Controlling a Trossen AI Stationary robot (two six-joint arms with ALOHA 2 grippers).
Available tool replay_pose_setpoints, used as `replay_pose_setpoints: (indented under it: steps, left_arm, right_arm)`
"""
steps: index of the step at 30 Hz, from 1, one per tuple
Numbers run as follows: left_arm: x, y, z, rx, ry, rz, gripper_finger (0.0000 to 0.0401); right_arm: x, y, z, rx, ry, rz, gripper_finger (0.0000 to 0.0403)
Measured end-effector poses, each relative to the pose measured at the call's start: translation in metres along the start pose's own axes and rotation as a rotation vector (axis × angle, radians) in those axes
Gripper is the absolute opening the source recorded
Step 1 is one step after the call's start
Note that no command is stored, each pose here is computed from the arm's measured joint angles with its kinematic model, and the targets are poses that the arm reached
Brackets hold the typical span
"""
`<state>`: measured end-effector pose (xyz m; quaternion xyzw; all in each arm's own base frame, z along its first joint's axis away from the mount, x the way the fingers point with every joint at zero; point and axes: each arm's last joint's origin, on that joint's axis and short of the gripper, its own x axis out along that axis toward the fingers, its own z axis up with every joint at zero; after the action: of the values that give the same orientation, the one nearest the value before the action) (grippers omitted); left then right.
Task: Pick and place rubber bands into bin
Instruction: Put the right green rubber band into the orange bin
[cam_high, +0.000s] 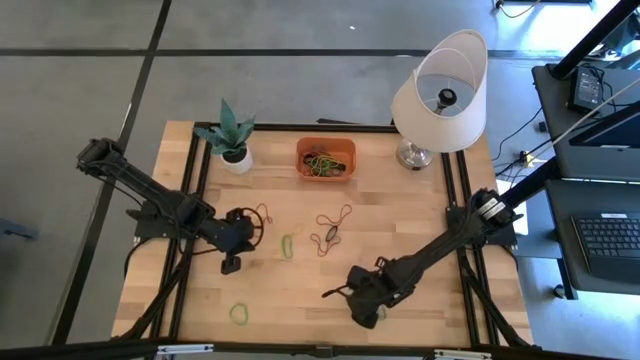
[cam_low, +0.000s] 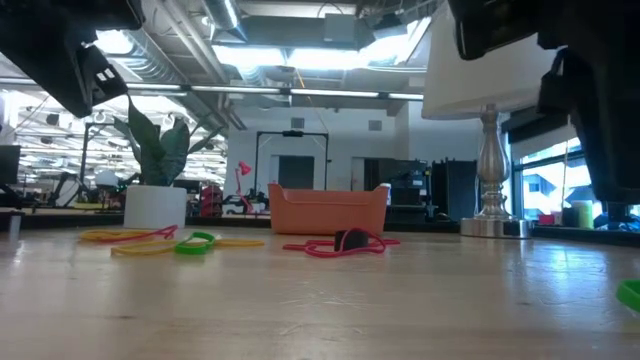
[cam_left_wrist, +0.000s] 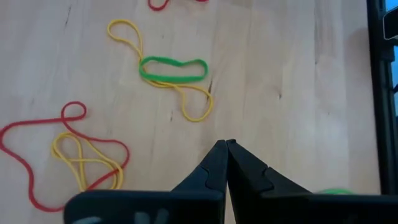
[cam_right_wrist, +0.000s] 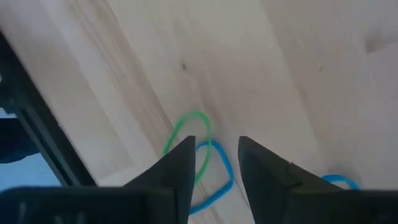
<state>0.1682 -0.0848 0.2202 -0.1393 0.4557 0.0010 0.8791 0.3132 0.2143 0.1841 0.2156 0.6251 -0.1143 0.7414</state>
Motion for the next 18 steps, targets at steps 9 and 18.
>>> replay_pose_setpoints:
  steps: [9, 18]
  left_arm:
    - [0.000, 0.001, 0.000, 0.126, -0.014, 0.029, 0.0003]
    - [0.000, 0.002, 0.001, 0.222, -0.024, 0.051, 0.0003]
  right_arm:
    - [0.024, 0.003, -0.002, -0.014, 0.023, -0.033, 0.0128]
    - [0.040, 0.008, -0.002, -0.011, 0.033, -0.007, 0.0122]
